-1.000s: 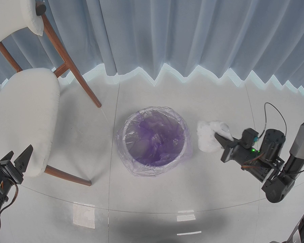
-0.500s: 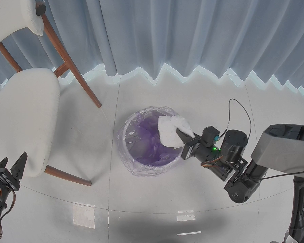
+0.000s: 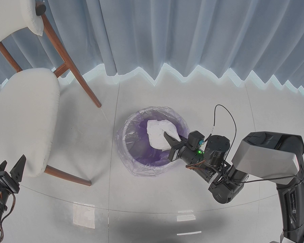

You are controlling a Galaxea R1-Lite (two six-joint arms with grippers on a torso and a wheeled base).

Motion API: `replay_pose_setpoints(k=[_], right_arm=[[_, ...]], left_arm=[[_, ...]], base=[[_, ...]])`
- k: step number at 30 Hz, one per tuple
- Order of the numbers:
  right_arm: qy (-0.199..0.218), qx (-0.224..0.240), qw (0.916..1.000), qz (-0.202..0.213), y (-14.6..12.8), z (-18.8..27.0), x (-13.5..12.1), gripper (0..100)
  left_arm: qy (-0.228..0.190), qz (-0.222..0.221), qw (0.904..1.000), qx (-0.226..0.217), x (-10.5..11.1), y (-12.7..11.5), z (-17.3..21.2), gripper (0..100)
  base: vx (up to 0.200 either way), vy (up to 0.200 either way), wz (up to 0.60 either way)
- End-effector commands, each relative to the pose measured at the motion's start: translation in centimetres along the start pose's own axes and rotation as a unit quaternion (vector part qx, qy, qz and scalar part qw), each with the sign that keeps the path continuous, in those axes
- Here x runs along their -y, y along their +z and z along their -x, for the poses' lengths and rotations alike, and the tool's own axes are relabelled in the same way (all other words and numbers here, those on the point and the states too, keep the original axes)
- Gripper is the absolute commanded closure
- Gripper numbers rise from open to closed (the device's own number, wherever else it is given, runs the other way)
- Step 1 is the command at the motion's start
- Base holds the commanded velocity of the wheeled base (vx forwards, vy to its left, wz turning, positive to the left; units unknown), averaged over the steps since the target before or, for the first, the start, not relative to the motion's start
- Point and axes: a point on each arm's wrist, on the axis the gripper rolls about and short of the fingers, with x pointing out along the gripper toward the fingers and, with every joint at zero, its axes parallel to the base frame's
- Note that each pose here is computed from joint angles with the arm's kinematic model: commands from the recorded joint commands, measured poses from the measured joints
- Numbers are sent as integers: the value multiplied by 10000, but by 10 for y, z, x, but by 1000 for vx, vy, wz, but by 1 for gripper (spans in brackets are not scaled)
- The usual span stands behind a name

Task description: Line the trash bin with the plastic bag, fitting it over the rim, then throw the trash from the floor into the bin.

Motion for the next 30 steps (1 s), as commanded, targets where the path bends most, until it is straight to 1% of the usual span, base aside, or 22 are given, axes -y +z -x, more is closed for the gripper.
replay_pose_setpoints(k=[1, 6, 10, 11, 13, 16, 17, 19, 23, 25, 28, 29, 30], right_arm=[[-69, 56, 10000, -11, -3, -4, 7, 0], [-120, 256, 9996, -52, 12, -4, 6, 0], [-204, 485, 9986, -113, 35, 1, 2, 0], [-204, 485, 9985, -120, 35, 2, 2, 0], [-251, 577, 9979, -152, 55, 15, 0, 0], [-349, 591, 9975, -151, 79, 43, 2, 0], [-365, 586, 9975, -150, 81, 46, 3, 0], [-482, 632, 9968, -126, 104, 78, 6, 0], [-813, 831, 9932, -72, 138, 137, 17, 0], [-1045, 921, 9903, -15, 149, 168, 23, 0], [-1562, 1050, 9819, 190, 160, 228, 35, 0], [-1678, 1094, 9793, 291, 161, 246, 37, 0], [-1717, 1138, 9780, 331, 163, 254, 38, 0]], left_arm=[[9, -1, 10000, -28, -1, -3, 2, 0], [34, -2, 10000, -69, -2, -6, 3, 0], [51, -7, 10000, -42, -2, -6, 5, 0], [51, -7, 10000, -42, -2, -6, 5, 0], [41, 1, 10000, 3, -2, -6, 6, 0], [5, 4, 9999, 121, -2, -6, 11, 0], [-14, 4, 9999, 132, -2, -6, 12, 0], [-52, 14, 9997, 257, -3, -9, 20, 0], [-95, 36, 9987, 499, -4, -10, 37, 0], [-109, 38, 9984, 558, -5, -14, 47, 0], [-197, 29, 9978, 632, -8, -25, 66, 0], [-256, 21, 9974, 681, -9, -29, 72, 0], [-291, 19, 9972, 696, -9, -31, 74, 0]], base=[[0, 0, 0], [0, 0, 0], [0, 0, 0], [0, 0, 0], [0, 0, 0], [0, 0, 0], [0, 0, 0], [0, 0, 0], [0, 0, 0], [0, 0, 0], [0, 0, 0], [0, 0, 0], [0, 0, 0]])
